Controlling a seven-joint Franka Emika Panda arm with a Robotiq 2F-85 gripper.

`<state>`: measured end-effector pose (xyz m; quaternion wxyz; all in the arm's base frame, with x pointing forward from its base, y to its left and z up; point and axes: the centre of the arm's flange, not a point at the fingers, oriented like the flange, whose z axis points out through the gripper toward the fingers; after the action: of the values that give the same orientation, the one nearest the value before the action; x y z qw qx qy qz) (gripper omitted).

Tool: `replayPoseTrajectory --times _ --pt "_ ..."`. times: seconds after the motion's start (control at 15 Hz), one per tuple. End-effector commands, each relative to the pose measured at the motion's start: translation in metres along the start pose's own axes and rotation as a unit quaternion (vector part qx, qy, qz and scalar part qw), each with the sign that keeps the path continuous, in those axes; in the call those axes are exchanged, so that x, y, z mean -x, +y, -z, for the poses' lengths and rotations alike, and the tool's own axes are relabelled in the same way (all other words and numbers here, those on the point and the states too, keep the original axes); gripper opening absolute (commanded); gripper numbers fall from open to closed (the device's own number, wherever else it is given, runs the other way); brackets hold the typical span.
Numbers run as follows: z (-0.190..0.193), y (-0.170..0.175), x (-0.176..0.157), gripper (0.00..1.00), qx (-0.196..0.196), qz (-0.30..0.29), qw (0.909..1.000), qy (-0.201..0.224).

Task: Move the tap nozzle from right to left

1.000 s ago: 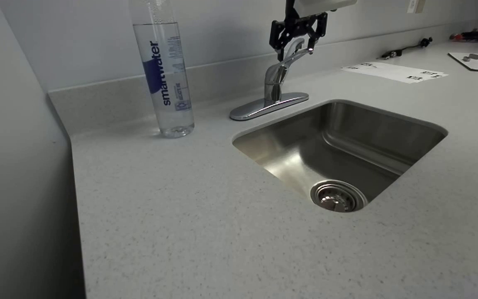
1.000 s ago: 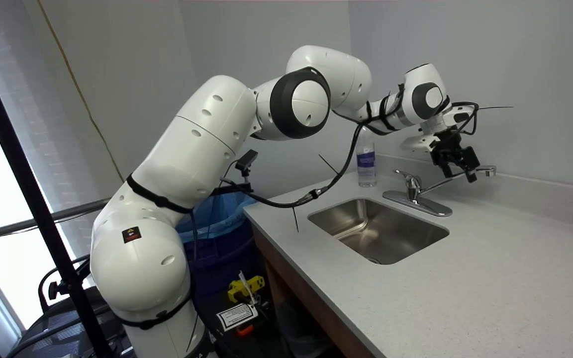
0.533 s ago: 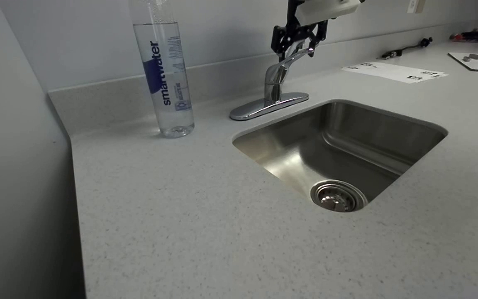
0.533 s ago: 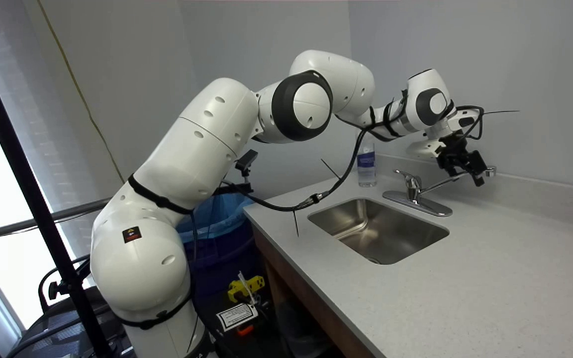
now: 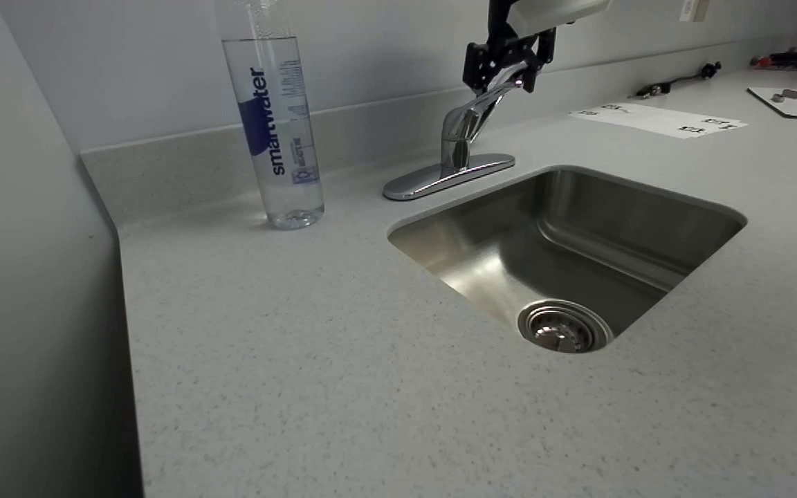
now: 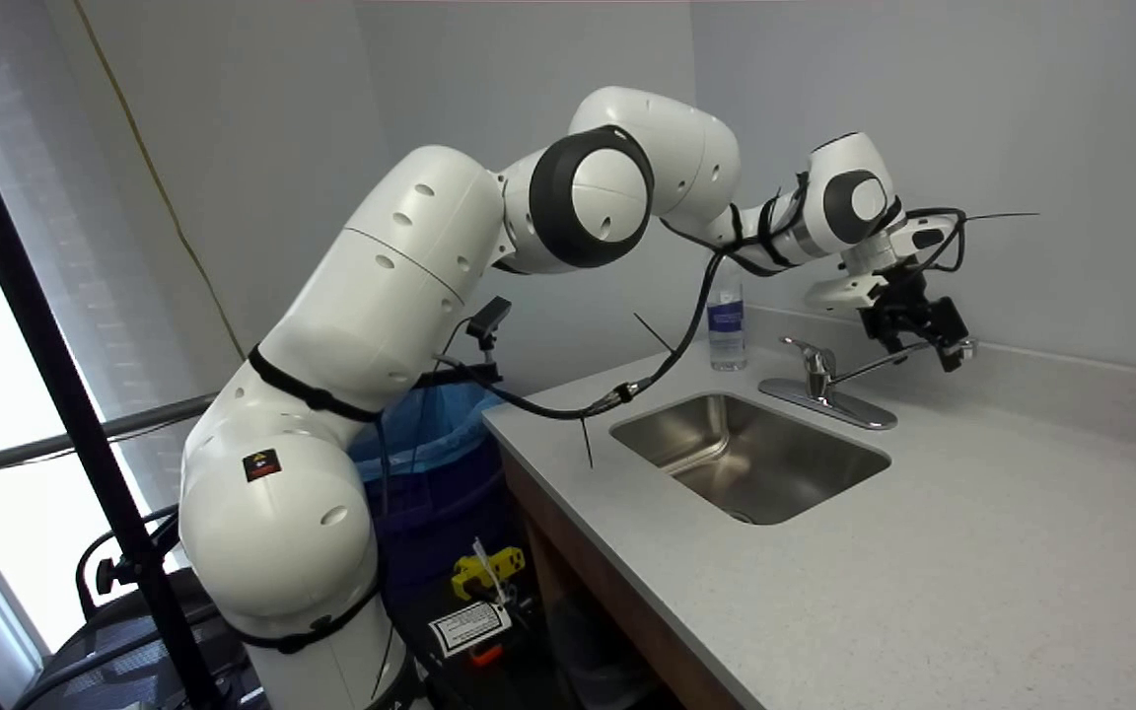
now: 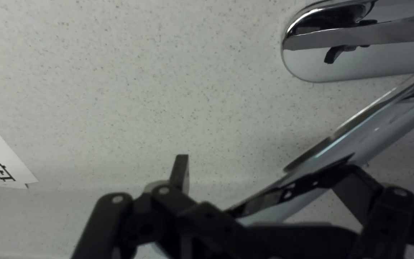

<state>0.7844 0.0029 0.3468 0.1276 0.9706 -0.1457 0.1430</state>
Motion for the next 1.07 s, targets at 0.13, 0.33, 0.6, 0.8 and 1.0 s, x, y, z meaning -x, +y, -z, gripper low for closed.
replayPoseTrajectory --times 0.13,0.33,0.6,0.8,1.0 --pt "0.006 0.034 0.029 1.0 0.032 0.038 0.9974 -0.053" --pt "0.01 0.041 0.033 1.0 0.025 0.036 0.9973 -0.06" --pt "0.009 0.045 0.044 1.0 0.036 -0.015 0.9988 -0.031" --pt "0.01 0.051 0.052 1.0 0.039 -0.031 0.9982 -0.033" --pt "0.012 0.055 0.063 1.0 0.038 -0.052 0.9974 -0.032"
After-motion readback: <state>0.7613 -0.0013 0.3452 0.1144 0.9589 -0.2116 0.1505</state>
